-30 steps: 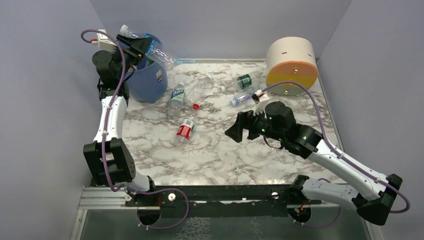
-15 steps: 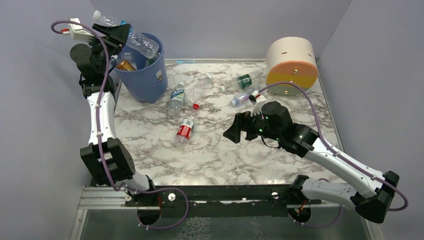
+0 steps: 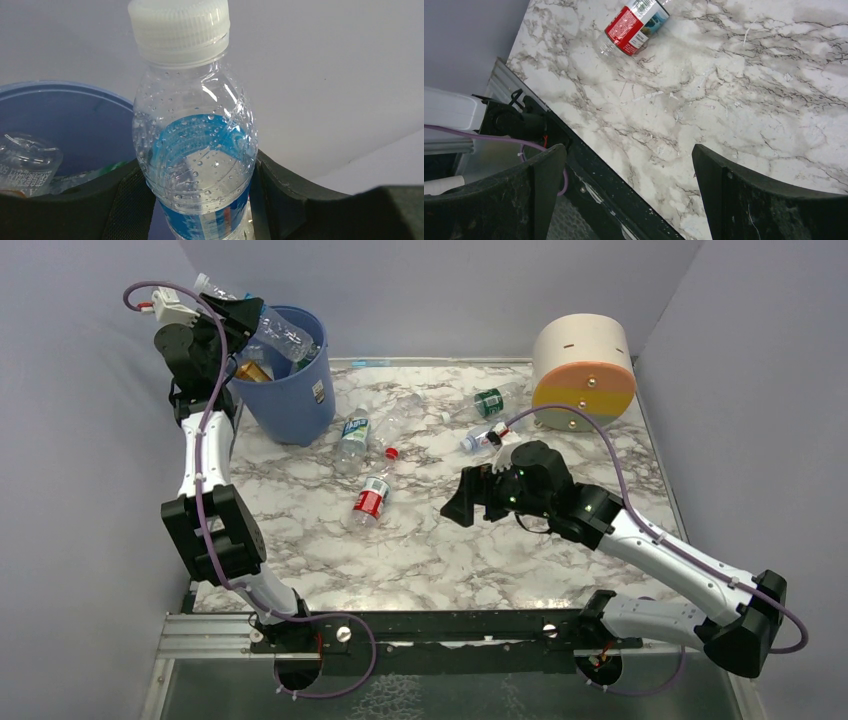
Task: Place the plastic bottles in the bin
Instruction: Place the plastic bottle in the trash bin.
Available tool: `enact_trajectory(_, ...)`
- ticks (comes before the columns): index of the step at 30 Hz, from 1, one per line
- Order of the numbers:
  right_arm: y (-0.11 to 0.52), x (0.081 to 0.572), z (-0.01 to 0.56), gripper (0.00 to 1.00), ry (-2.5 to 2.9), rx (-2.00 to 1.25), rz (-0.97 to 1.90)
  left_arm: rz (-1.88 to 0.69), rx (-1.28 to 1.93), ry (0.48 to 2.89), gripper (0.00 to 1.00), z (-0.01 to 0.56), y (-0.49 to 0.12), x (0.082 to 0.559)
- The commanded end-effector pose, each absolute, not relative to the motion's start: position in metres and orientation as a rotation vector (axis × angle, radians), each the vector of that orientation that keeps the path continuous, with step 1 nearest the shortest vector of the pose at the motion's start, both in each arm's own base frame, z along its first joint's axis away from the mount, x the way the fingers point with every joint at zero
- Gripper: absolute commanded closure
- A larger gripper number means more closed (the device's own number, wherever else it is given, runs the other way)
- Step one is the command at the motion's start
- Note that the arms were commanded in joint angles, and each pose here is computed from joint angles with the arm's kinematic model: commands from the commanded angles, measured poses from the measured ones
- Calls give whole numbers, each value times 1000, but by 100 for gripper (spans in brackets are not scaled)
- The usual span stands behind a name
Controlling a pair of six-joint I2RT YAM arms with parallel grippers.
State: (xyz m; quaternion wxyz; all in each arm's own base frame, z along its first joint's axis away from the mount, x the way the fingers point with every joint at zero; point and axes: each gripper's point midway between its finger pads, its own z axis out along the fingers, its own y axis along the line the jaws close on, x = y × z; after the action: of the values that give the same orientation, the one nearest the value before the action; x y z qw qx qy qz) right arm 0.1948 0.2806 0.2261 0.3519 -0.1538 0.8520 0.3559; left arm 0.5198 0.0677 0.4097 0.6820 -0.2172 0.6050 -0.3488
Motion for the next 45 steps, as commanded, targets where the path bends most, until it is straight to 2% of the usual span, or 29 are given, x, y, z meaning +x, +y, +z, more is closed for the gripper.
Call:
enact_trajectory(1, 291, 193, 232, 0, 2187, -415, 969, -716, -439, 1311, 37, 427, 77, 523)
enact_trajectory(3, 291, 194, 232, 0, 2185, -415, 970, -713, -437, 1320, 34, 423, 77, 525)
enact_trajectory(10, 292, 193, 229, 0, 2192, -416, 974, -722, -451, 1388, 14, 399, 78, 537)
enact_trajectory(17, 291, 192, 229, 0, 2189, -417, 977, -716, -451, 1389, 1, 404, 79, 537)
enact_trajectory(24, 290, 191, 229, 0, 2189, -415, 979, -676, -469, 1389, 1, 421, 89, 529)
enact_trajectory(35, 305, 196, 224, 0, 2192, -434, 1015, -624, -431, 1363, 1, 483, 85, 466)
enact_trajectory(45, 329, 206, 202, 0, 2243, -425, 1057, -734, -400, 1422, 1, 466, 43, 406)
